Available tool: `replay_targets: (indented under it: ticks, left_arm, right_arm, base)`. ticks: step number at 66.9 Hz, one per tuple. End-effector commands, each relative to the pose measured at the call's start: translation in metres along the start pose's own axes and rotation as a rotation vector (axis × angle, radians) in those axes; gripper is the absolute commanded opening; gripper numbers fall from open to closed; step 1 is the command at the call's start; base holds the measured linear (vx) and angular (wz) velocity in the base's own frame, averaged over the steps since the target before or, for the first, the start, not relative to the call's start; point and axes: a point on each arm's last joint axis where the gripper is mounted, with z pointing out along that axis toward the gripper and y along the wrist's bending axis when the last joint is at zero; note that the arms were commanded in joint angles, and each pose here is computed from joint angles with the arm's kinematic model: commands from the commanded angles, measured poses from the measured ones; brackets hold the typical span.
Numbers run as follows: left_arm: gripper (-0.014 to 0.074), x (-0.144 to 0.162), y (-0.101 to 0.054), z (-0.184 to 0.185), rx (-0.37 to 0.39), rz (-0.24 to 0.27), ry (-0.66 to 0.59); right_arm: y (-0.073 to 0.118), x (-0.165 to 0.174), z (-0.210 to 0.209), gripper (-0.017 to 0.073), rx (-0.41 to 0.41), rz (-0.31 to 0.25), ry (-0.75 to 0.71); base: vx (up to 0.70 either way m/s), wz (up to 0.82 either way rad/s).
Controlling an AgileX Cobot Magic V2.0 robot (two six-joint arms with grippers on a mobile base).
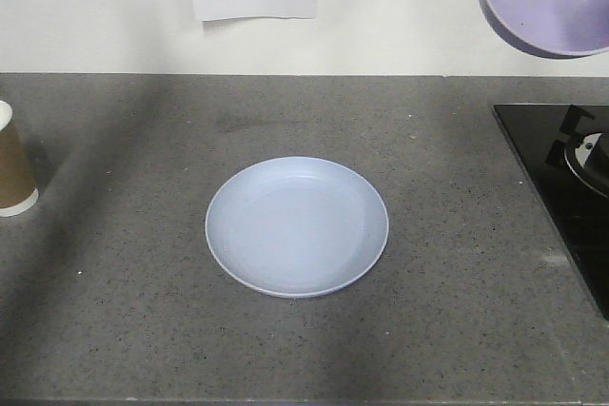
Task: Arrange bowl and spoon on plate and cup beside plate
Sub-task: 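Approach the pale blue plate, holding spoon and bowl above it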
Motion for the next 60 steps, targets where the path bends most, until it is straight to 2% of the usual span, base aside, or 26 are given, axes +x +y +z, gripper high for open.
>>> replay_targets:
  ticks: [1, 60]
  left_arm:
    - [-0.0006, -0.0115, -0.0035, -0.0183, 0.02, 0.0, -0.114]
    - [-0.0006, -0.0115, -0.0035, -0.0183, 0.02, 0.0, -0.114]
  right_arm:
    - [0.0002, -0.01, -0.0197, -0.001, 0.015, -0.009, -0.12]
    - [0.0002, -0.01, -0.0197, -0.001, 0.015, -0.009, -0.12]
  base:
    - [0.02, 0.0]
    - [0.04, -0.01]
